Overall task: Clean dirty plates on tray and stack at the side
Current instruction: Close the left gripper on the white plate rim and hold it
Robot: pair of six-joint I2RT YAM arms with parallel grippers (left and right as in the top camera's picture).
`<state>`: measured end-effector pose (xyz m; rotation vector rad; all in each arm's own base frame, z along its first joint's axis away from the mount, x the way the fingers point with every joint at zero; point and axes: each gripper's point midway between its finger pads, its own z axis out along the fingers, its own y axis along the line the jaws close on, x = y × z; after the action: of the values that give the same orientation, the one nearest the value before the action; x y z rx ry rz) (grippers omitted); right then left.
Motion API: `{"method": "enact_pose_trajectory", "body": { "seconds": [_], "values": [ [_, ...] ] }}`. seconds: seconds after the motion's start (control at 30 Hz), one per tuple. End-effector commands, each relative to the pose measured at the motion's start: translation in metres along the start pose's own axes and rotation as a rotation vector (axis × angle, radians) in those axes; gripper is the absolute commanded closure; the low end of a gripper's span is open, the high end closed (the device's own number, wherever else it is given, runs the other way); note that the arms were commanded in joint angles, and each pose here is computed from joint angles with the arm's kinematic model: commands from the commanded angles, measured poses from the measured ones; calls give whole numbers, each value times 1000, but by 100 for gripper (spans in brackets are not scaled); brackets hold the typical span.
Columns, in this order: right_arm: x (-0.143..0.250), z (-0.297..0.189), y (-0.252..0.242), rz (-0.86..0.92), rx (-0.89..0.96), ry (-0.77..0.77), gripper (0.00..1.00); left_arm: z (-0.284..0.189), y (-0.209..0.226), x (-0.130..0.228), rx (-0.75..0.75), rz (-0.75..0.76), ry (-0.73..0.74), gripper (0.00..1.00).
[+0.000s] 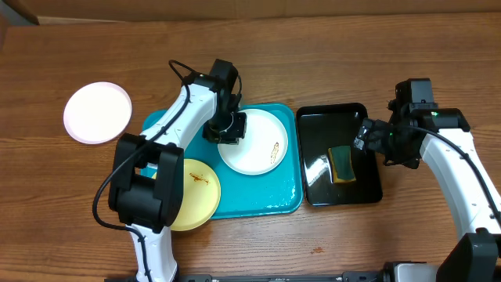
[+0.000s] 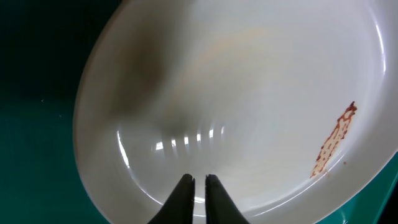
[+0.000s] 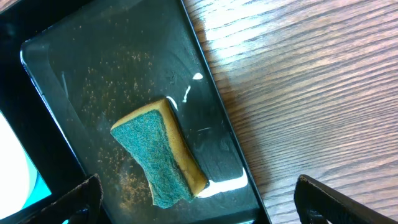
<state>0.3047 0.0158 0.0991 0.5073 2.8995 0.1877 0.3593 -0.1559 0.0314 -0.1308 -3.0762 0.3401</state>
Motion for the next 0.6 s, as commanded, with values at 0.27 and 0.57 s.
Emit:
{"method": "enact_pose_trajectory", "body": {
  "seconds": [0.27, 0.57],
  "values": [
    [1, 3, -3, 2, 9, 5, 0, -27, 40, -11, -198, -112, -100, 67],
    [1, 3, -3, 1, 9, 5, 0, -9, 41, -22, -182, -102, -163, 67]
  ]
}}
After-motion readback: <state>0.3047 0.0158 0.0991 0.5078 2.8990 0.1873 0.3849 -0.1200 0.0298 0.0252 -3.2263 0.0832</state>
